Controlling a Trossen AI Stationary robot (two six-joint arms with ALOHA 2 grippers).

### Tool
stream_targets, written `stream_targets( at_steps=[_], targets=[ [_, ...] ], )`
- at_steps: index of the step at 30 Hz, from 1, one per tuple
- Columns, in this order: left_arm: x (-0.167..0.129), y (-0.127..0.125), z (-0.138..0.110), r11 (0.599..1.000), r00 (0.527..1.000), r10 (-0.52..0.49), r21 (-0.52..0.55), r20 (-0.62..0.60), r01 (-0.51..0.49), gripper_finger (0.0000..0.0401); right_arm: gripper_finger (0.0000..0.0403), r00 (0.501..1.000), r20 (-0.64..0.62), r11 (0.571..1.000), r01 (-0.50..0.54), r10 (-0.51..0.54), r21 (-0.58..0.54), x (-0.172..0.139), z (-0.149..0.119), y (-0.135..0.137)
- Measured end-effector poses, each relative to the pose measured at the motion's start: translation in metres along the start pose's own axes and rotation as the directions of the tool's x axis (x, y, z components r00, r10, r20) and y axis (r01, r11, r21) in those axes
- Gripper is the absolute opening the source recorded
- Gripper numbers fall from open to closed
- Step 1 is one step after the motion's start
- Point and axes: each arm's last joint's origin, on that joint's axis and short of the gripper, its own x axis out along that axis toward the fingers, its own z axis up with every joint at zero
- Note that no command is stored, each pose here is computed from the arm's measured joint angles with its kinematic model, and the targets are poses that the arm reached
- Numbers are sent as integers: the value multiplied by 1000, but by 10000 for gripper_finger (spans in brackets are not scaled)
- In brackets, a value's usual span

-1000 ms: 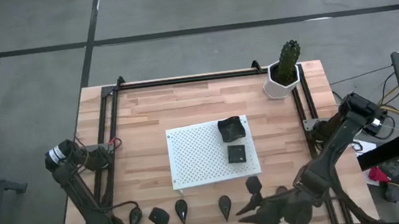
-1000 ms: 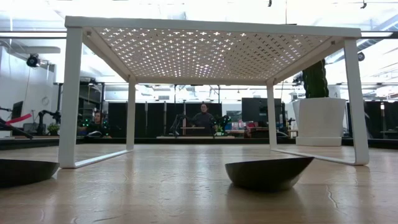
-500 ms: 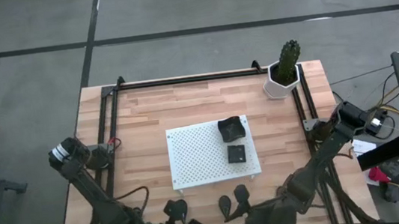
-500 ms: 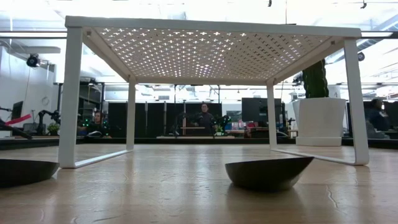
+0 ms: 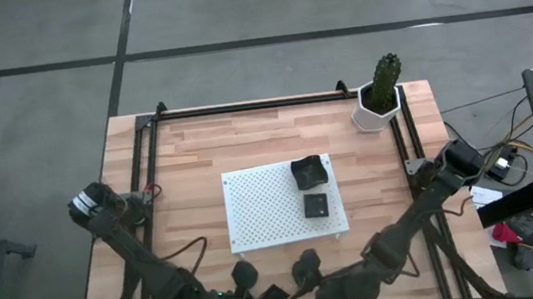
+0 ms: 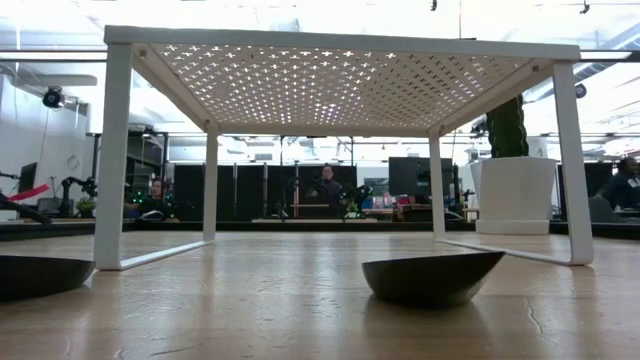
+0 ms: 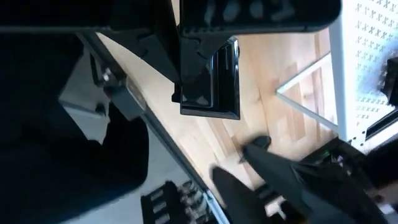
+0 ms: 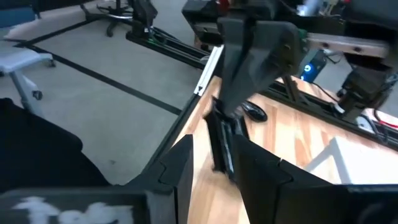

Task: Pick & Place Mini shaped plates
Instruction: Stack the square plate on top of the other square plate on the shelf

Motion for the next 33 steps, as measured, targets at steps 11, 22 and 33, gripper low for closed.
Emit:
stream_targets(
  at_steps=[11, 22, 33],
  targets=[
    [6, 1, 0, 1000, 998, 8, 10, 68, -9, 0, 92, 1000, -6, 1000, 0, 0, 10, 10, -7, -4],
    [9, 1, 0, 1000, 996, 20, 15, 90, -22, 0, 77, 999, 14, 999, -38, 37, 24, 11, -5, -5],
    [9, 2, 1, 999, 995, 38, 18, 95, -39, 0, 72, 999, 9, 998, -35, 34, 46, 12, -5, -7]
  ],
)
